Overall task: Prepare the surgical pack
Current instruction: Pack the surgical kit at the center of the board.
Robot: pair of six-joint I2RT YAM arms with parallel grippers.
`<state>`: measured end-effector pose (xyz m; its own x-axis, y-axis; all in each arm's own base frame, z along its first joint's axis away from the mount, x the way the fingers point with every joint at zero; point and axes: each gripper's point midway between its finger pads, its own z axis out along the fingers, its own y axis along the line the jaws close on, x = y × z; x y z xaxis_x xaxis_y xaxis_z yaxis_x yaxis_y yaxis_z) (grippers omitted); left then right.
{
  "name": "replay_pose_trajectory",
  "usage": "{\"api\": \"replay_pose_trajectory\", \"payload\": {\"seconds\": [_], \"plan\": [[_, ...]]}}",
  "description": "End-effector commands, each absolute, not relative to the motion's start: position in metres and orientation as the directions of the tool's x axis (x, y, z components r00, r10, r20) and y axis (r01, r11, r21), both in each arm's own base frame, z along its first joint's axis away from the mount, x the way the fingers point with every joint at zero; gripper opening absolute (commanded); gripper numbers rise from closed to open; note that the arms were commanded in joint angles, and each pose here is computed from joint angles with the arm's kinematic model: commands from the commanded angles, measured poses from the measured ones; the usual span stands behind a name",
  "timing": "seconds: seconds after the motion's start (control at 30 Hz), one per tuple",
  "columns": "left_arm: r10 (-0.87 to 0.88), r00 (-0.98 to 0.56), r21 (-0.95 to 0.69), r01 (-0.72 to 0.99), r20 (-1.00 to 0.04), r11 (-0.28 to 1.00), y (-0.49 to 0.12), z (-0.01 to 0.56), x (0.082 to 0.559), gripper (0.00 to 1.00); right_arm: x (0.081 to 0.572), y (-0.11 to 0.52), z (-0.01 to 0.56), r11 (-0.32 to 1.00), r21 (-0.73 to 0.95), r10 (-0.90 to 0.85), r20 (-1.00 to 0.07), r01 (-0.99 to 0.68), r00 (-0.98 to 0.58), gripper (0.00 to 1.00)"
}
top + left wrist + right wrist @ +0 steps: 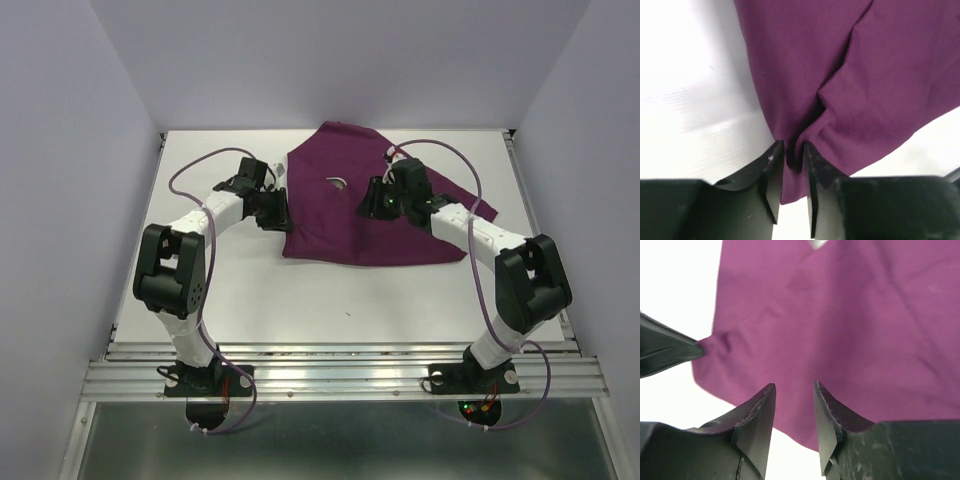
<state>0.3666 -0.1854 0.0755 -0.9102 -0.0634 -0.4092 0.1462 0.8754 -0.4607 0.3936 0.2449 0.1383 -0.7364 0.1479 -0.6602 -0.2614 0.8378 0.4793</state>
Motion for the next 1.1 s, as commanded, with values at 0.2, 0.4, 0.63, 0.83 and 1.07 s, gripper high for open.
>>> {"api": "replay_pose_trajectory", "payload": {"seconds": [0.2,0.4,0.63,0.83,1.07], "plan": [[-0.183,-0.749,-0.348,0.067,-0.636,0.935,-0.137,0.165,0.444,0.19,0.414,0.208,0.159,0.893,0.433,0.251,-0.701,-0.119,-0.667,0.33],[-0.236,-0.773,-0.375,0.002,-0.588,0.927,-0.132,0.135,0.497,0.0,0.438,0.209,0.136,0.902,0.43,0.278,-0.634,-0.031,-0.722,0.24],[-0.182,-0.849,-0.347,0.002,-0.497,0.938,-0.144,0.079,0.525,0.0,0.463,0.224,0.105,0.909,0.416,0.253,-0.561,-0.004,-0.788,0.21],[-0.1,-0.85,-0.362,0.111,-0.516,0.926,-0.188,0.08,0.522,0.0,0.472,0.245,0.091,0.893,0.448,0.221,-0.529,-0.048,-0.819,0.19],[0.0,-0.855,-0.354,0.214,-0.518,0.91,-0.232,0.072,0.508,0.0,0.48,0.266,0.076,0.856,0.507,0.201,-0.503,-0.099,-0.84,0.19]]}}
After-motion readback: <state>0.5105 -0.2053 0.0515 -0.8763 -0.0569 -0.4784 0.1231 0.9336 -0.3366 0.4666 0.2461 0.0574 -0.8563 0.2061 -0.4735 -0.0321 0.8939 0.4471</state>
